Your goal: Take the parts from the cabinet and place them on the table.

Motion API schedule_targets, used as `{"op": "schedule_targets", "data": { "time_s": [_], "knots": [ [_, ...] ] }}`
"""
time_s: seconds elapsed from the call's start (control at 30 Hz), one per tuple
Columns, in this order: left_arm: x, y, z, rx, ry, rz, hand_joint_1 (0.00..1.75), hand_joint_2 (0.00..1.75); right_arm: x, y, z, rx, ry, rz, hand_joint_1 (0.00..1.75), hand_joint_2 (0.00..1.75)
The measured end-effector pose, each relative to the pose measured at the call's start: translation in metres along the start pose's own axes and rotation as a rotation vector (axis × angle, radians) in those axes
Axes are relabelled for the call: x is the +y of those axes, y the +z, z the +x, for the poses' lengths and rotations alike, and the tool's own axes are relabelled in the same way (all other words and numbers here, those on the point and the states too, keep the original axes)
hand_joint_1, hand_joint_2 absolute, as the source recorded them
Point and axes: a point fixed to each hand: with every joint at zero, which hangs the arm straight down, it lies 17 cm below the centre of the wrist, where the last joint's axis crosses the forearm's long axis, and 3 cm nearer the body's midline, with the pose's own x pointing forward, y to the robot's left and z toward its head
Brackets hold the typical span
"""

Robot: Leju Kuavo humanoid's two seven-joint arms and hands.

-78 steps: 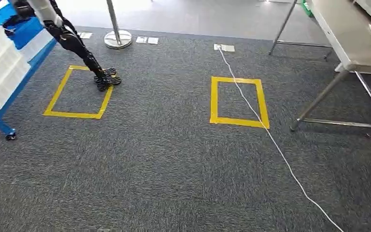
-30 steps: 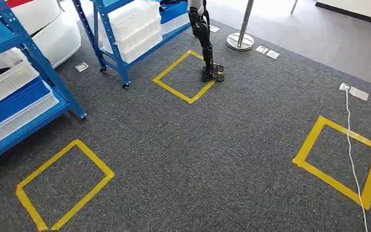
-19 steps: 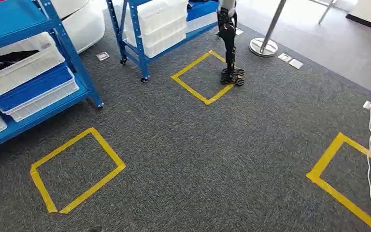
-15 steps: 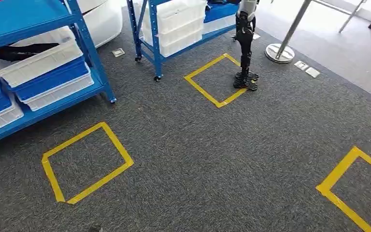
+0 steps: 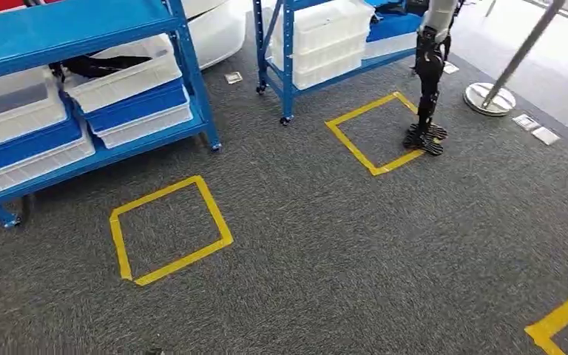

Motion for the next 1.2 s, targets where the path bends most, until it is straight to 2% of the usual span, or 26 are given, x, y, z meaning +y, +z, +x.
{"op": "schedule_targets", "data": {
  "time_s": [0.37,0.53,0.87,1.2],
  "knots": [
    [-0.001,0.0,0.002,-0.005,-0.013,-0.021,0.0,0.0,-0.004,0.0,-0.003,0.006,-0.008,-0.005,0.0,0.0],
    [-0.002,0.0,0.003,0.0,-0.017,-0.032,0.0,0.0,-0.009,0.001,0.008,-0.013,-0.005,-0.013,0.0,0.0],
    [0.004,0.0,-0.003,0.004,-0.019,-0.02,0.0,0.0,-0.001,0.001,0.009,-0.014,-0.01,-0.001,0.0,0.0],
    [0.004,0.0,0.005,-0.012,-0.021,-0.023,0.0,0.0,-0.001,0.0,-0.001,0.0,-0.015,-0.002,0.0,0.0]
  ]
}}
